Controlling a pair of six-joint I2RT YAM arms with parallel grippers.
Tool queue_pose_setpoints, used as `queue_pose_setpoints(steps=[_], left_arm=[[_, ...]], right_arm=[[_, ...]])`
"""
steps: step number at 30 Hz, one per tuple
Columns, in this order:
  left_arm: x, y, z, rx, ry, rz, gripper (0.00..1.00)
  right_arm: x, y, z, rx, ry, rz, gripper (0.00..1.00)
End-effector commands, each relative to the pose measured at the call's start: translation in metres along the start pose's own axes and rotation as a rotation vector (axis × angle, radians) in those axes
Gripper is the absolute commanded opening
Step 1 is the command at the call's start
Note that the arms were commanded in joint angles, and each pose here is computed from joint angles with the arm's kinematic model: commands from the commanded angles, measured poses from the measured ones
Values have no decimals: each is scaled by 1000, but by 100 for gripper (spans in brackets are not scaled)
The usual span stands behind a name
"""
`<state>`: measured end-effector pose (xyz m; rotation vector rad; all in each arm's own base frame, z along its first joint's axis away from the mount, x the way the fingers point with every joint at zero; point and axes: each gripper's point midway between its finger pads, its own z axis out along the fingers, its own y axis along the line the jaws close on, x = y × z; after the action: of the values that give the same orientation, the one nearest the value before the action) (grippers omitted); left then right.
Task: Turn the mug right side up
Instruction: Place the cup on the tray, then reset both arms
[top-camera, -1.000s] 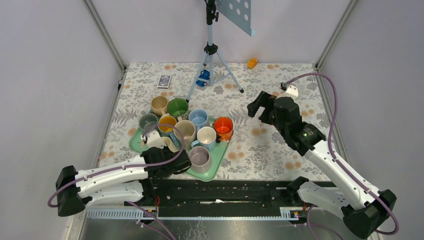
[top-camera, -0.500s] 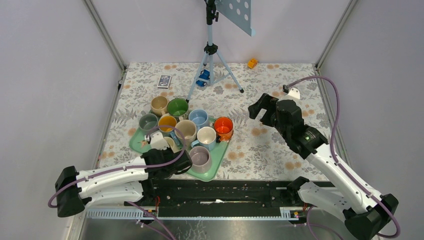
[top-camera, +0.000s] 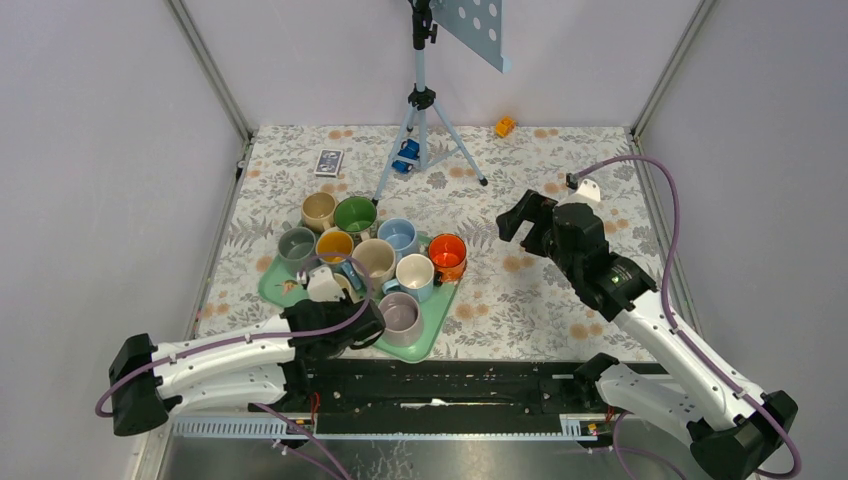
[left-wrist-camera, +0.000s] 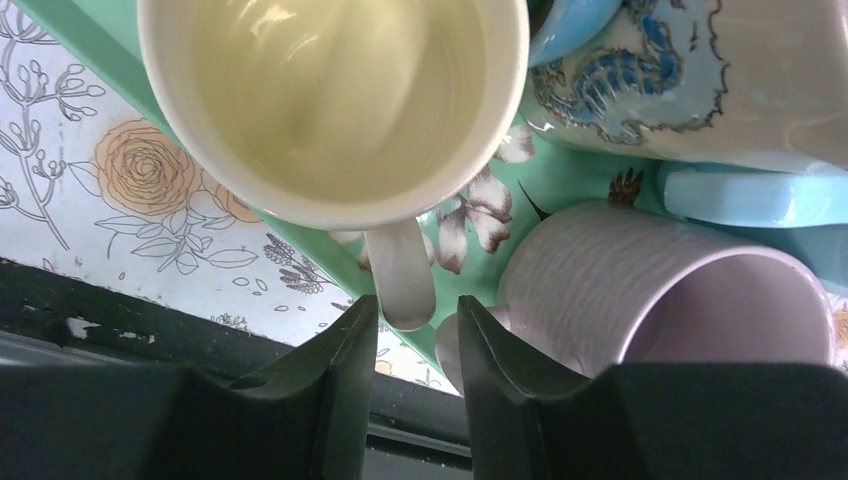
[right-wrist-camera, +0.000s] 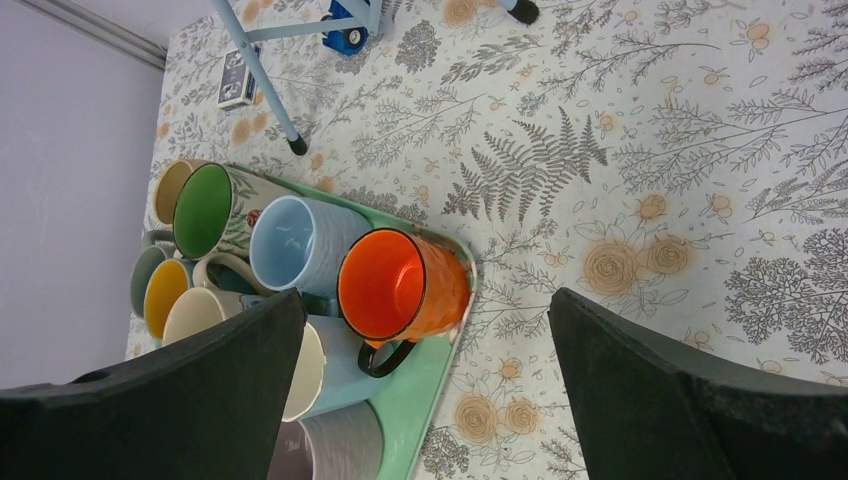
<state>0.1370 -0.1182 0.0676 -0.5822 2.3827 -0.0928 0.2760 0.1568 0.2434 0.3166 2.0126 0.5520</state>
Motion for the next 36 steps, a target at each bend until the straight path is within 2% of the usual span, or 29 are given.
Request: queue_pose_setpoints(steps=[1, 11, 20, 24, 31, 36], left_arm=[[1, -10, -5, 50, 22, -29, 40], [-15, -17, -18, 82, -7, -50, 43], [-52, -25, -53, 128, -56, -27, 54], [-78, -41, -76, 189, -107, -3, 65], [-121, -95, -116, 341, -201, 75, 97], [-144, -136, -131, 444, -250, 119, 99]], right_arm=[[-6, 8, -4, -39, -25, 30, 100], [-7, 10, -5, -51, -24, 27, 100], [-5, 11, -1, -50, -17, 22, 100], [-9, 12, -2, -50, -28, 17, 100], [-17, 17, -3, -50, -37, 6, 100], [-26, 22, -8, -58, -54, -12, 100]])
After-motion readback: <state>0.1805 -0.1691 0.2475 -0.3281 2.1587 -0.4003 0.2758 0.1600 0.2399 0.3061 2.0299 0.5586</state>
